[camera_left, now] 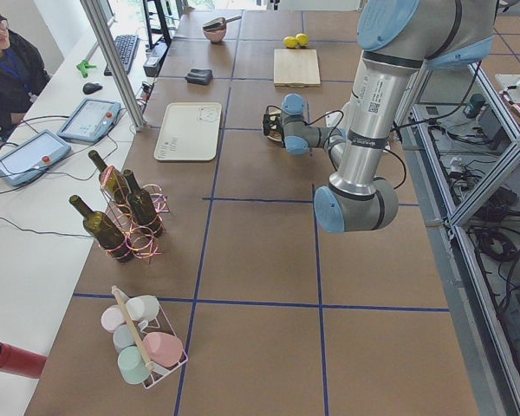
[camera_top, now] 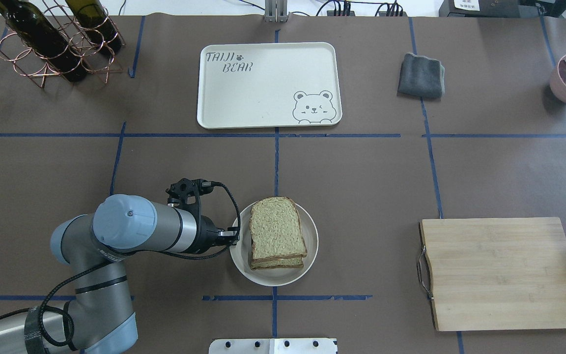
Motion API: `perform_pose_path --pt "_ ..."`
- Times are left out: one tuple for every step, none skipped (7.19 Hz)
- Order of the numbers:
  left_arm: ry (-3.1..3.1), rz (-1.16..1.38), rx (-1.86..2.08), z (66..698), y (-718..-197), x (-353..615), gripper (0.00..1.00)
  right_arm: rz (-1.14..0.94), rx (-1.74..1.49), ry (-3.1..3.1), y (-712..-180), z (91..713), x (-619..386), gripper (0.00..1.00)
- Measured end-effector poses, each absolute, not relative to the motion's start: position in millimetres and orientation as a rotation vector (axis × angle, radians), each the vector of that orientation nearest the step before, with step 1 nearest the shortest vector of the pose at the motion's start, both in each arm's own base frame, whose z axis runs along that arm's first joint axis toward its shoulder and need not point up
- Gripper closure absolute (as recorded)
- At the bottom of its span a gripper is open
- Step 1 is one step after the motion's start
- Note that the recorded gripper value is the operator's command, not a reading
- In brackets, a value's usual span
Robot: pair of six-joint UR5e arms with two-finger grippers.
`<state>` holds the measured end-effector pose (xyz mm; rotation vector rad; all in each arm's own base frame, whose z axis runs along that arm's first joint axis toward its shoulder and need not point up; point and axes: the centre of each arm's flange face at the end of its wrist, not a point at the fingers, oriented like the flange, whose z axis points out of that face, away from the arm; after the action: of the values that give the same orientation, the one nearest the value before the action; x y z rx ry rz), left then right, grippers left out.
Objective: Make sandwich and place on tray
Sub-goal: 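Carry the plate with the left gripper onto the white tray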
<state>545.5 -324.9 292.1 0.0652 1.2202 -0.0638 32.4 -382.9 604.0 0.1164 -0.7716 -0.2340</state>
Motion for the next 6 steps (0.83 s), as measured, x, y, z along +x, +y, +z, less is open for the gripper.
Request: perform_pose_path --pt "1.236 -0.062 0.07 284.7 -324.6 539.8 1.0 -0.234 0.117 -0.771 -383.0 604.1 32.4 0.0" --pt "1.256 -0.068 0.083 275.2 -329.5 529.5 1.0 -0.233 0.116 -0.771 -383.0 604.4 32.5 0.0" --pt "1.269 -0.081 0.095 269.2 -341.9 516.7 1.0 -0.233 0.115 -0.771 -383.0 604.7 32.5 0.0" --pt "1.278 -0.093 0.094 266.0 -358.4 502.2 1.0 -0.233 0.116 -0.771 -383.2 604.7 32.4 0.0" --pt "1.285 -0.107 0.09 264.2 -379.0 484.6 1.0 -0.233 0.116 -0.771 -383.4 604.5 32.4 0.0" --pt "1.291 -0.124 0.099 260.2 -403.3 468.4 1.0 -0.234 0.117 -0.77 -383.6 604.3 32.4 0.0"
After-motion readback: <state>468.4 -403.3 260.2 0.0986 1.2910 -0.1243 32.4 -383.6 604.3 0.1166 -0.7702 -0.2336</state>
